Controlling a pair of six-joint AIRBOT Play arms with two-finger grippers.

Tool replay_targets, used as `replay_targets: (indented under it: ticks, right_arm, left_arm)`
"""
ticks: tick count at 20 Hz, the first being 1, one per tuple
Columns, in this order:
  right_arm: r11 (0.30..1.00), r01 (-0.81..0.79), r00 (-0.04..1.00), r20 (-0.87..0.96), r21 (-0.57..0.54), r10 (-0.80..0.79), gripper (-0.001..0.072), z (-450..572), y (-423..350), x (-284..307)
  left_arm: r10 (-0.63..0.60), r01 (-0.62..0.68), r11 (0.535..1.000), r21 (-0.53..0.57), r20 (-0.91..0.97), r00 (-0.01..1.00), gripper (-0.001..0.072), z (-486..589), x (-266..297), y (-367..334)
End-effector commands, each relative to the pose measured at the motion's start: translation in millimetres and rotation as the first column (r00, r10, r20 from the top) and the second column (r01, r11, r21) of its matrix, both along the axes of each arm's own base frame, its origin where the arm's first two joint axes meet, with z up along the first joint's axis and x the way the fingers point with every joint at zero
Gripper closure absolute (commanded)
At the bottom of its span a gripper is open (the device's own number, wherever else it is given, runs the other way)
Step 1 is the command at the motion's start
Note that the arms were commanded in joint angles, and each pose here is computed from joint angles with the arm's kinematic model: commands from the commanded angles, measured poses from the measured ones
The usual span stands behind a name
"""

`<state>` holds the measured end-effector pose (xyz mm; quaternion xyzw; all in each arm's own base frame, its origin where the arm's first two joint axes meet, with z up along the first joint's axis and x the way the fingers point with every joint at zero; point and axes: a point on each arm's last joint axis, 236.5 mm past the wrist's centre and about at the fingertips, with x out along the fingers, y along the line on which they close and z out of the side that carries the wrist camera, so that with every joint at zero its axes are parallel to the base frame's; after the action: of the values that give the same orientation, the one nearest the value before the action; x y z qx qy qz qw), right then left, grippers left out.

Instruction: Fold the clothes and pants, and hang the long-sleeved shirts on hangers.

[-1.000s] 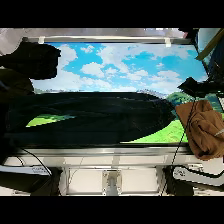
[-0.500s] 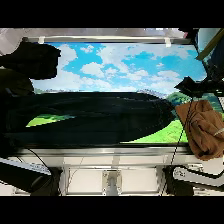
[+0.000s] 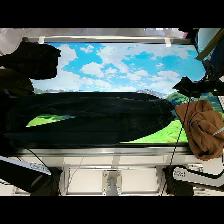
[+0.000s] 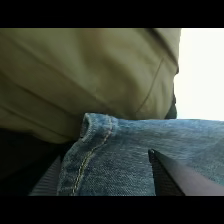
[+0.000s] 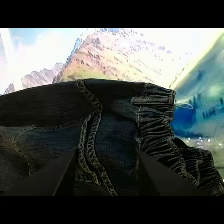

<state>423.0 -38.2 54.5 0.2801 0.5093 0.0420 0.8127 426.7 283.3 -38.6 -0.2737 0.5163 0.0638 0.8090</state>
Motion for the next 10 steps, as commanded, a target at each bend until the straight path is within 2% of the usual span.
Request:
replay_targets:
  ticks: [1, 2, 3, 4, 5, 6, 7, 10]
  right_arm:
    - [1.000, 0.010, 1.000, -0.005, 0.004, -0.010, 0.0300, 0, 0, 0]
    - [1.000, 0.012, 1.000, -0.005, 0.005, -0.012, 0.0300, 0, 0, 0]
    - [1.000, 0.012, 1.000, -0.005, 0.005, -0.012, 0.0300, 0, 0, 0]
    - [1.000, 0.020, 1.000, -0.010, 0.011, -0.020, 0.0301, 0, 0, 0]
    - [0.999, 0.028, 1.000, -0.015, 0.016, -0.027, 0.0300, 0, 0, 0]
    - [1.000, 0.025, 0.999, -0.020, 0.018, -0.024, 0.0300, 0, 1, -2]
    - [1.000, 0.021, 0.999, -0.025, 0.019, -0.021, 0.0300, -1, 2, -3]
    - [1.000, 0.011, 0.999, -0.048, -0.007, -0.011, 0.0300, -6, -2, -8]
  left_arm:
    - [-0.058, 0.057, 0.997, -0.059, -0.010, 0.998, 0.0126, -18, 2, -15]
    - [-0.078, 0.077, 0.996, -0.054, -0.003, 0.997, 0.0163, -18, 5, -18]
    - [-0.109, 0.110, 0.993, -0.047, 0.012, 0.994, 0.0232, -17, 10, -24]
    - [-0.127, 0.128, 0.991, -0.046, 0.031, 0.991, 0.0328, -13, 16, -29]
    - [-0.133, 0.135, 0.990, -0.048, 0.057, 0.990, 0.0463, -6, 23, -33]
    - [-0.139, 0.144, 0.989, -0.044, 0.090, 0.986, 0.0552, 3, 31, -35]
    - [-0.148, 0.153, 0.988, -0.031, 0.126, 0.981, 0.0600, 15, 39, -35]
    - [-0.152, 0.151, 0.988, 0.016, 0.198, 0.968, 0.0683, 52, 51, -31]
